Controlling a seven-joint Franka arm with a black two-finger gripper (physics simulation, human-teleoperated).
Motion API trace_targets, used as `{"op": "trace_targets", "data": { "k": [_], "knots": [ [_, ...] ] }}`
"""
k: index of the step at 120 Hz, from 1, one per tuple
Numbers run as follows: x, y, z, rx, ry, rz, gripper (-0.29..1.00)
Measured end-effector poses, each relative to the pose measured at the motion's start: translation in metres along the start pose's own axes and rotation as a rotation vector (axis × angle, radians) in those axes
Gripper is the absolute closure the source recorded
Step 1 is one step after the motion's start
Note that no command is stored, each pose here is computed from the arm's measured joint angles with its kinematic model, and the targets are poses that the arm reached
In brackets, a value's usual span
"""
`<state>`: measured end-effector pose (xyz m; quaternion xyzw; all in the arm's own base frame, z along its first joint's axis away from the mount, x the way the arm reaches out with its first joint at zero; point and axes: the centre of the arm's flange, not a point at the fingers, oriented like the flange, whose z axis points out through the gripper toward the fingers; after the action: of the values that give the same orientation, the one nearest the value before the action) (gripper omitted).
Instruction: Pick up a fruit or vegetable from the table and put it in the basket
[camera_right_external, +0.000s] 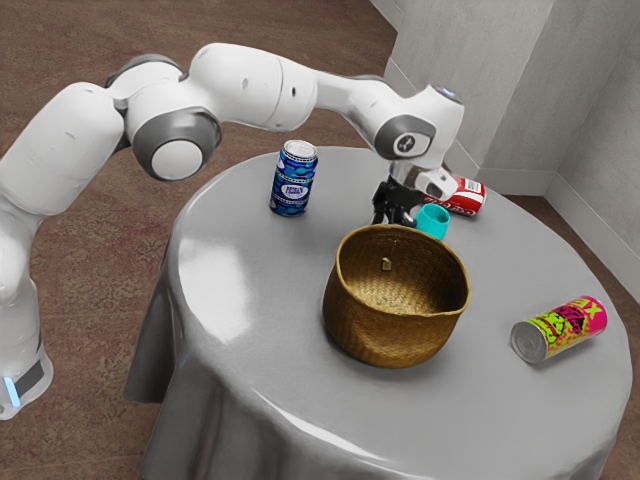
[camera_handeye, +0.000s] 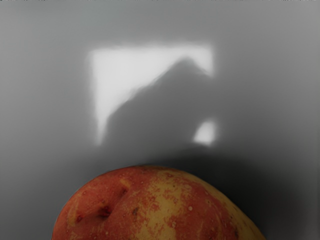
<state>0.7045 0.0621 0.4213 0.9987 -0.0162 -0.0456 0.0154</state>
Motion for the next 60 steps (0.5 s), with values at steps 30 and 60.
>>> {"op": "trace_targets", "data": {
  "k": [30, 60],
  "knots": [
    [0.002, 0.002, 0.005, 0.0, -0.003, 0.002, 0.0],
    [0.004, 0.007, 0.012, 0.001, -0.011, 0.008, 0.0]
  ]
}}
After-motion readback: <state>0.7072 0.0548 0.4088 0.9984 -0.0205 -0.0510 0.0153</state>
